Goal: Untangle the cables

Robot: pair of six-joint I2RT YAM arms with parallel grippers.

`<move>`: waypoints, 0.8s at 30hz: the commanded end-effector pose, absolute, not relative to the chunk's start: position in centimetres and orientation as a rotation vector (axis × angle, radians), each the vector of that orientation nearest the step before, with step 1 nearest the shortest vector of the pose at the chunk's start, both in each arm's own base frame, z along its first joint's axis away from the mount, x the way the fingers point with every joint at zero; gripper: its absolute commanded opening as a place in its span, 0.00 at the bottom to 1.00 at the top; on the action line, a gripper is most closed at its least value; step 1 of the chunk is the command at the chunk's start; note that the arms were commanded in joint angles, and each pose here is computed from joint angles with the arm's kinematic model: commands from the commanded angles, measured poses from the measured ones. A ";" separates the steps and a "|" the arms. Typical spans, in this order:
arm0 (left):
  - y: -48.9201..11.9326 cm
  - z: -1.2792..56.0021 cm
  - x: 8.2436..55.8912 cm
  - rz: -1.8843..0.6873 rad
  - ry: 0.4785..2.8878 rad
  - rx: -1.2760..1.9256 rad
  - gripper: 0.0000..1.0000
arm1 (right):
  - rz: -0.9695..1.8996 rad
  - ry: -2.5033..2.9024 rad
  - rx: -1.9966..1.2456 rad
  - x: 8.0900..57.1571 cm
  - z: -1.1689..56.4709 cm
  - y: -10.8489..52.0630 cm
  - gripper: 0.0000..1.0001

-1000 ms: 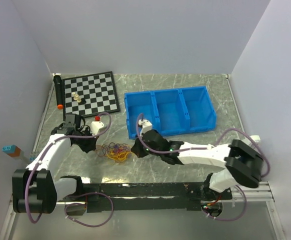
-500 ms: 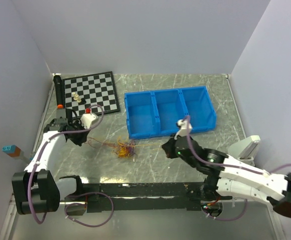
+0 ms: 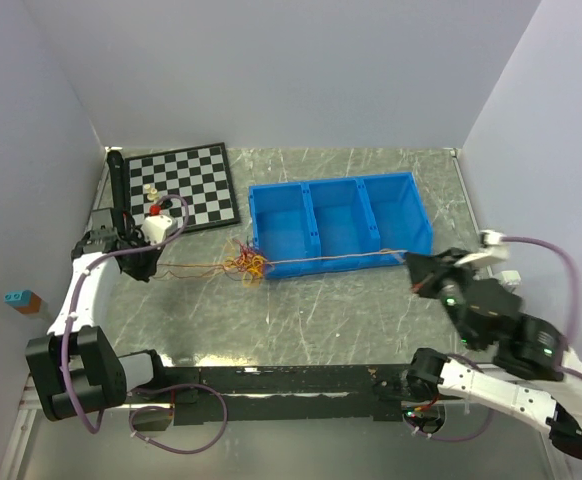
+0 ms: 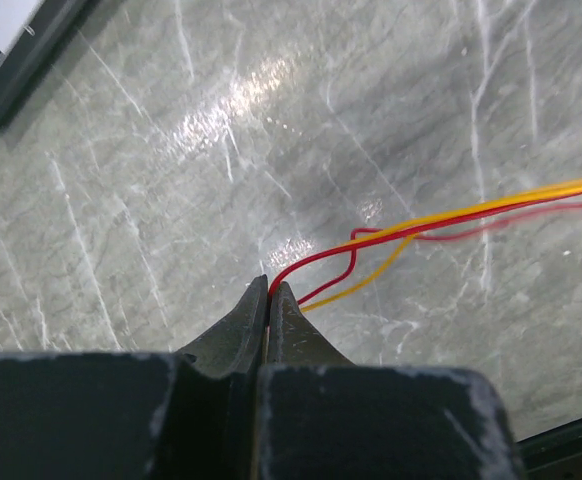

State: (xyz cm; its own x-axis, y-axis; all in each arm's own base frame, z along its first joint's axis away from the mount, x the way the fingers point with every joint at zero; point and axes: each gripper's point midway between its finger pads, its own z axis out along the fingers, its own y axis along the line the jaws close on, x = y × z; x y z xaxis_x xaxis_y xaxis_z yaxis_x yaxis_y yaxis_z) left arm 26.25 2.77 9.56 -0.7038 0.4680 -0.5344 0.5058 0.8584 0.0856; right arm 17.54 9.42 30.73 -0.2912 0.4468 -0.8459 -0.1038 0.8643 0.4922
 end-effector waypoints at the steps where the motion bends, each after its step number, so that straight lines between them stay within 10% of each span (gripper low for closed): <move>1: 5.0 8.5 25.6 0.052 2.498 0.734 0.01 | 0.384 1.652 0.351 17.4 34.4 3.3 0.00; 24: 11.7 4.1 24.8 0.548 2.609 0.666 0.01 | 0.253 1.439 0.513 15.2 40.5 -5.6 0.00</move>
